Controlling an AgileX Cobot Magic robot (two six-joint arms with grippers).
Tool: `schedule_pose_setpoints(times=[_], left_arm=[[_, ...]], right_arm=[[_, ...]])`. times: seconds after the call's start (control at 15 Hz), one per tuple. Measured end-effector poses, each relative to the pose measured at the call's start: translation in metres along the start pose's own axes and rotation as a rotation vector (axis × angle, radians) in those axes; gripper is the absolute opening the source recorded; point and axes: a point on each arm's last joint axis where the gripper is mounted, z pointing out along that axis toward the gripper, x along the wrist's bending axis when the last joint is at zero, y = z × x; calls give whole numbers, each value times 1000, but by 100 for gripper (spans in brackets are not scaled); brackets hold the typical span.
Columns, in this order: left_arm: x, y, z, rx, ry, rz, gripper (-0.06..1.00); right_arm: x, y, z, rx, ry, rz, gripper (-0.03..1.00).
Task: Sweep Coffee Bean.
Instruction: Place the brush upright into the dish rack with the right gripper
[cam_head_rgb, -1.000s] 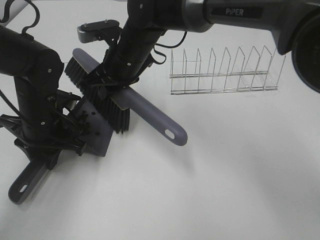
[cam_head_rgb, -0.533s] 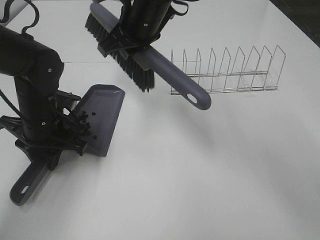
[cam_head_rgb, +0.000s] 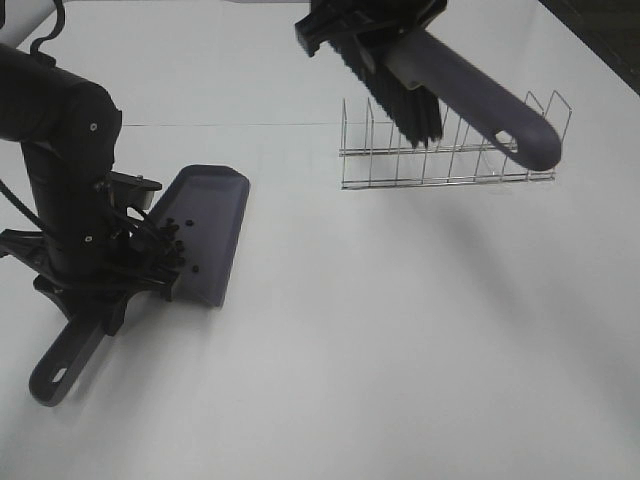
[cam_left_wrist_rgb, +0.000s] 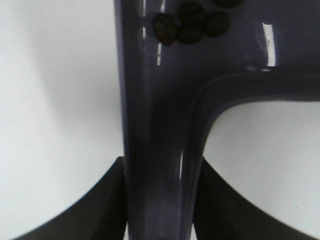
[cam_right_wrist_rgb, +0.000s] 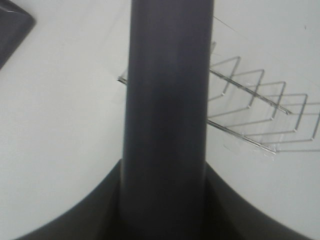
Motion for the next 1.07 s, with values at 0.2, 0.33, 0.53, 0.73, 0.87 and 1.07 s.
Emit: schedule_pose_setpoints(times=[0.2,0.33,0.53,0.73,0.87,1.07], left_arm=[[0,0,0,0,0,0,33],[0,0,0,0,0,0,33],[0,0,0,0,0,0,33],[0,0,0,0,0,0,33],[0,0,0,0,0,0,33],[0,0,0,0,0,0,33]], right_arm=[[-46,-16,-7,37,17,123,27],[-60,-36,-14,77,54,176,27],[-57,-90,-12,191,76,188,27],[-41,-143,16,261,87,228,27],[-32,-164,30,302,104,236,27],[-26,-178,41,322,112,247,27]])
